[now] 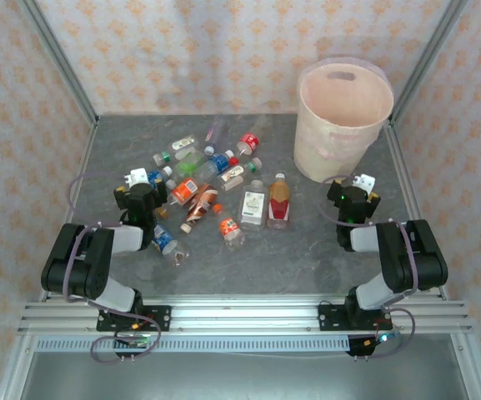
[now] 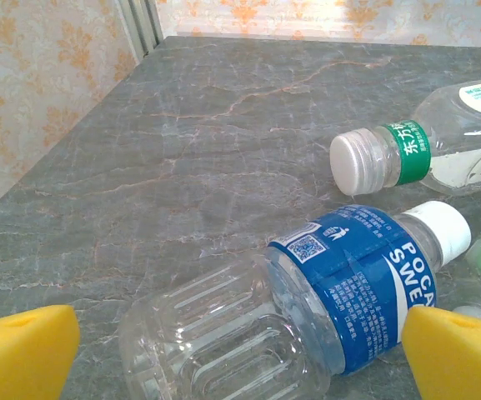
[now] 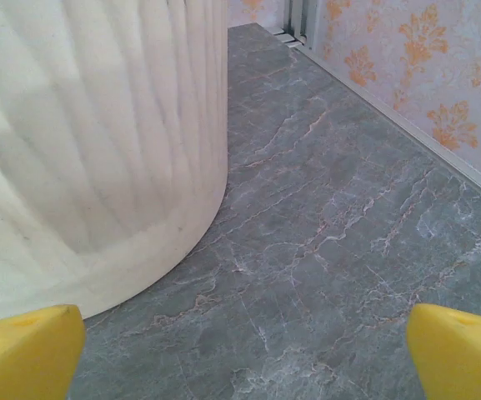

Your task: Put the plastic bottles in the bin

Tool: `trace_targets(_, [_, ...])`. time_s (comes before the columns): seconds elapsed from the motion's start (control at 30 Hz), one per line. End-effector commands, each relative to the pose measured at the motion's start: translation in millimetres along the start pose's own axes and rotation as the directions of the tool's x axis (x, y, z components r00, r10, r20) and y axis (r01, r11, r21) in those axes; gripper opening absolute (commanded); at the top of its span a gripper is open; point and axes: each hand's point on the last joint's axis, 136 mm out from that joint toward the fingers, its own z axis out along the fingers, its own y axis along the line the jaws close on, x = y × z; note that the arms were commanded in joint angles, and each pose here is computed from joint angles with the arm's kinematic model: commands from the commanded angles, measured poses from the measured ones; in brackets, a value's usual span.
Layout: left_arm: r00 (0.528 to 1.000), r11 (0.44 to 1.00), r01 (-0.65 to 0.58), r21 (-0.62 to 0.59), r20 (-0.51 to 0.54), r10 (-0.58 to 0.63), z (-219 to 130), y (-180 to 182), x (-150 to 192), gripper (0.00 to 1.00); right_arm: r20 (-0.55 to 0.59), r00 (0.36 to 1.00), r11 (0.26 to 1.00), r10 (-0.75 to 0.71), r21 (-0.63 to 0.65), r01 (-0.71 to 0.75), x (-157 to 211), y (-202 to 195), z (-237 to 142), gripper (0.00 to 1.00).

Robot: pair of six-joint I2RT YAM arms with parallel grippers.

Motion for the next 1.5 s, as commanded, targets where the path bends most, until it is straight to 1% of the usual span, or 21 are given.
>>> trace_targets(0.0, [0.999,0.999,0.024,-0.023,0.028,-0.023,-2.5,3.9,-4.8,1.0,0.031,1.0,1.0,0.003,0.018,-0.003,-9.8,-1.0,1.7,0.99])
trace_targets(0.93, [0.999,0.999,0.023,-0.022,0.028,-0.023,-2.8,3.7,-4.1,1.0,0.027,1.0,1.0,0.012,0.012,-0.012,-9.2,-2.5,2.2,0.99])
trace_targets(1.07, [0.999,0.999,0.027,-0.023,0.03,-0.027,-4.1,4.4,-7.1,1.0,0.046,0.999,1.0,0.022,0.009,-0.023,-11.5,-3.7,-1.2,0.99])
trace_targets(1.2, [0.999,1.0,0.017,0.007,0.034,-0.017,-7.0,0.6,-10.8,1.0,0.071,0.997,0.999,0.033,-0.004,-0.033,-27.6,-6.2,-16.6,0.99])
trace_targets(1.3, [1.0,1.0,0.009,-0.02,0.001,-0.009,-10.9,5.0,-23.6,1.0,0.069,0.997,0.999,0.032,-0.045,-0.029,-45.0,-1.8,-30.8,0.99])
trace_targets(1.37, [1.0,1.0,0.011,-0.017,0.016,-0.011,-20.0,7.4,-41.2,1.0,0.051,0.997,0.998,0.05,-0.052,-0.047,-52.9,-1.6,-38.3,0.99])
trace_targets(1.47, [0.997,0.997,0.068,-0.029,0.04,-0.067,-33.3,14.9,-61.7,1.0,0.015,0.994,0.989,0.106,-0.105,-0.104,-59.2,5.1,-48.6,0.99])
